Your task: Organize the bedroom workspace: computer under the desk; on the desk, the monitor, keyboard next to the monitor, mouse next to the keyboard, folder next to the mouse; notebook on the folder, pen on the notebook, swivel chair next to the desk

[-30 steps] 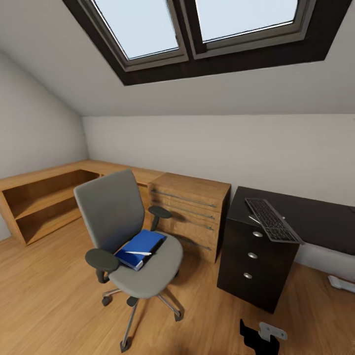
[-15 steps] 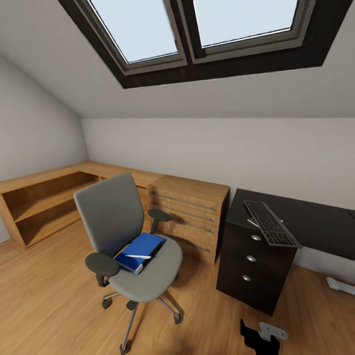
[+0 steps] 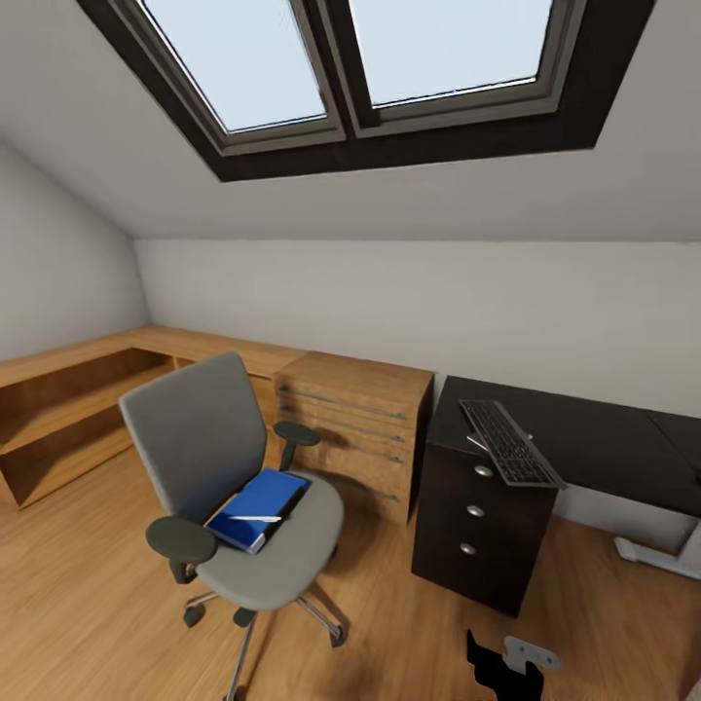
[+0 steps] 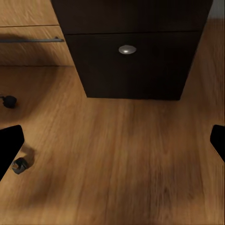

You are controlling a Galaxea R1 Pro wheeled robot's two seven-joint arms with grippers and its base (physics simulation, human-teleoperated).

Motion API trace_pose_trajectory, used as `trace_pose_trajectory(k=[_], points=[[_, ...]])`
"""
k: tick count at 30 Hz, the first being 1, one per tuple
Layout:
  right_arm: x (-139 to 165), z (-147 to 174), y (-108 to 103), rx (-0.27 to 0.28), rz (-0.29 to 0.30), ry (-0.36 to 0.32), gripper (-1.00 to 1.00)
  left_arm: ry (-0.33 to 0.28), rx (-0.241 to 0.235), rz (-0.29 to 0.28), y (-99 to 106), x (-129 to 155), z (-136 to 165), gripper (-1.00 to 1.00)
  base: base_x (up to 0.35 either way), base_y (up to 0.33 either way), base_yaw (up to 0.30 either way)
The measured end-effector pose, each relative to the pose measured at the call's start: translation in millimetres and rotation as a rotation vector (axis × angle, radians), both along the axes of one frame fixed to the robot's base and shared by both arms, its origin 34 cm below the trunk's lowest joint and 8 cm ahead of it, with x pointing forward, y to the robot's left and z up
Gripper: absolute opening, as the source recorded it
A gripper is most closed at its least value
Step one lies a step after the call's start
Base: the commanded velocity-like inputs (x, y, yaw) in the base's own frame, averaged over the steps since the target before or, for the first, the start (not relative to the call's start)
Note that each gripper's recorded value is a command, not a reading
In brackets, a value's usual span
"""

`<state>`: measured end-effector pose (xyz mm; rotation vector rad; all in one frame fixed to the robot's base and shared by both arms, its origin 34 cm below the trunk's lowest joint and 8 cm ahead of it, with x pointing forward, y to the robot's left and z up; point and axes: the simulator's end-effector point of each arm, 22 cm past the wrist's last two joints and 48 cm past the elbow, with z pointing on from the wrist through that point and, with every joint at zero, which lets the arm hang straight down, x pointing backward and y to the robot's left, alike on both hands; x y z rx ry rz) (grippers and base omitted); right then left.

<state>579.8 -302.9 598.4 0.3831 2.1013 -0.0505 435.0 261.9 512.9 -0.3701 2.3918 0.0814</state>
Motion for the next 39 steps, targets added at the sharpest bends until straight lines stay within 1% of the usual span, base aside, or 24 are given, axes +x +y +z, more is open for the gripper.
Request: trace_pose_trajectory(k=[7,13,16,20,27,30,39], points=[[0.5,12.0,0.1,-0.001,0.001,0.000,1.00,-0.001,0.000,-0.001,0.0,0.6,12.0,1.00,0.000,0.000,-0.193],[0.6,21.8,-1.9,-0.003,0.000,0.000,1.00,-0.001,0.000,0.000,0.1,1.0,21.9,1.00,0.000,0.000,-0.042],[0.4,27.1,-9.3,-0.011,-0.005,0.000,1.00,-0.001,0.000,0.000,-0.2,0.9,26.8,1.00,0.000,0.000,-0.007],[0.4,33.6,-10.6,-0.013,-0.005,0.001,1.00,-0.002,0.000,0.000,-0.4,1.4,33.4,1.00,0.000,0.000,-0.002],[0.3,44.2,-7.2,-0.009,-0.004,0.001,1.00,-0.001,0.000,0.000,-0.3,0.7,44.0,1.00,0.000,0.000,0.000],[0.4,48.6,-2.4,-0.004,0.000,0.001,1.00,-0.001,-0.001,0.000,-0.6,0.4,48.6,1.00,0.000,0.000,-0.059],[0.8,63.3,2.2,0.002,0.002,-0.003,1.00,-0.005,-0.001,-0.001,-0.9,1.2,63.2,1.00,0.000,0.000,-0.207]])
